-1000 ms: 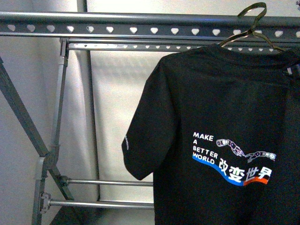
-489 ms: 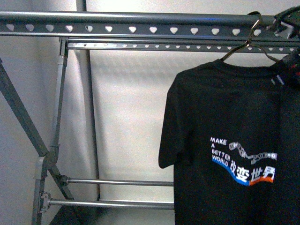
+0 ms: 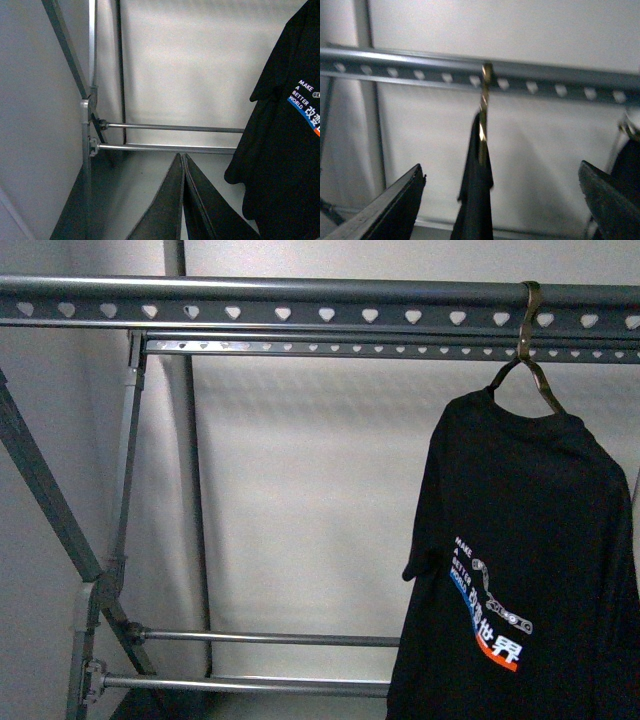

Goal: Hang clothes on hanger

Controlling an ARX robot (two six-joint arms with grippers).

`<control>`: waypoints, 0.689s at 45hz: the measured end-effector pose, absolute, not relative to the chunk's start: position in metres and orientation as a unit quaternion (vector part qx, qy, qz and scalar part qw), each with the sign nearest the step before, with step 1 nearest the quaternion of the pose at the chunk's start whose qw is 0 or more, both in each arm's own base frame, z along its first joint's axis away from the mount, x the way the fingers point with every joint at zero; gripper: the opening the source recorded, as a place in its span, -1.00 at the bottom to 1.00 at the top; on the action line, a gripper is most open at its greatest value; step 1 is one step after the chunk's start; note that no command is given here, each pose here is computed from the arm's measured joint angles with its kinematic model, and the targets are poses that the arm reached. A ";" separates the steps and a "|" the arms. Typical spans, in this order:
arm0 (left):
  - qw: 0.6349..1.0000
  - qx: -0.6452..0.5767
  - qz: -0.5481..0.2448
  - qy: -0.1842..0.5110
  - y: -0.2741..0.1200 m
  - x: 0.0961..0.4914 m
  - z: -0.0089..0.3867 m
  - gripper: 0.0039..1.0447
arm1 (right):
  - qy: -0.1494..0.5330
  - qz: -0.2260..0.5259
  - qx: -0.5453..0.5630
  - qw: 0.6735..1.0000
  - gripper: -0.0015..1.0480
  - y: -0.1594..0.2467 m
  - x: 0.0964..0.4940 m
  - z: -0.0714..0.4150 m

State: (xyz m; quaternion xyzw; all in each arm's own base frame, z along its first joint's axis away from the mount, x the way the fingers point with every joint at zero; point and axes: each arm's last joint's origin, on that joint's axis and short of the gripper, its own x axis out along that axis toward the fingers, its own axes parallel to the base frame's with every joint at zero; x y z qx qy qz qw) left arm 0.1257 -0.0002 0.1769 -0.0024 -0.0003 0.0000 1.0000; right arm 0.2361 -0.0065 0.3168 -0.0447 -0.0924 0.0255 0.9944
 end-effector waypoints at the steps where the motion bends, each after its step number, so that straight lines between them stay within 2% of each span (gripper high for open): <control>1: 1.000 -0.002 0.000 0.000 0.000 0.125 0.176 -0.94 | -0.071 0.012 -0.035 0.997 0.66 -0.005 0.225 0.310; 2: 1.000 -0.002 0.000 0.000 0.000 0.124 0.176 -0.94 | -0.060 0.008 -0.032 0.998 0.63 -0.004 0.220 0.305; 5: 1.000 -0.002 -0.001 -0.004 0.000 0.123 0.172 -0.94 | 0.004 0.004 -0.017 1.000 0.33 0.000 0.181 0.264; 20: 1.000 -0.001 0.000 -0.011 0.000 0.113 0.173 -0.94 | 0.003 -0.001 -0.009 1.000 -0.98 0.000 0.145 0.212; 31: 1.000 -0.001 0.000 -0.011 0.000 0.107 0.172 -0.94 | 0.000 -0.001 -0.008 1.000 -0.95 0.000 0.130 0.192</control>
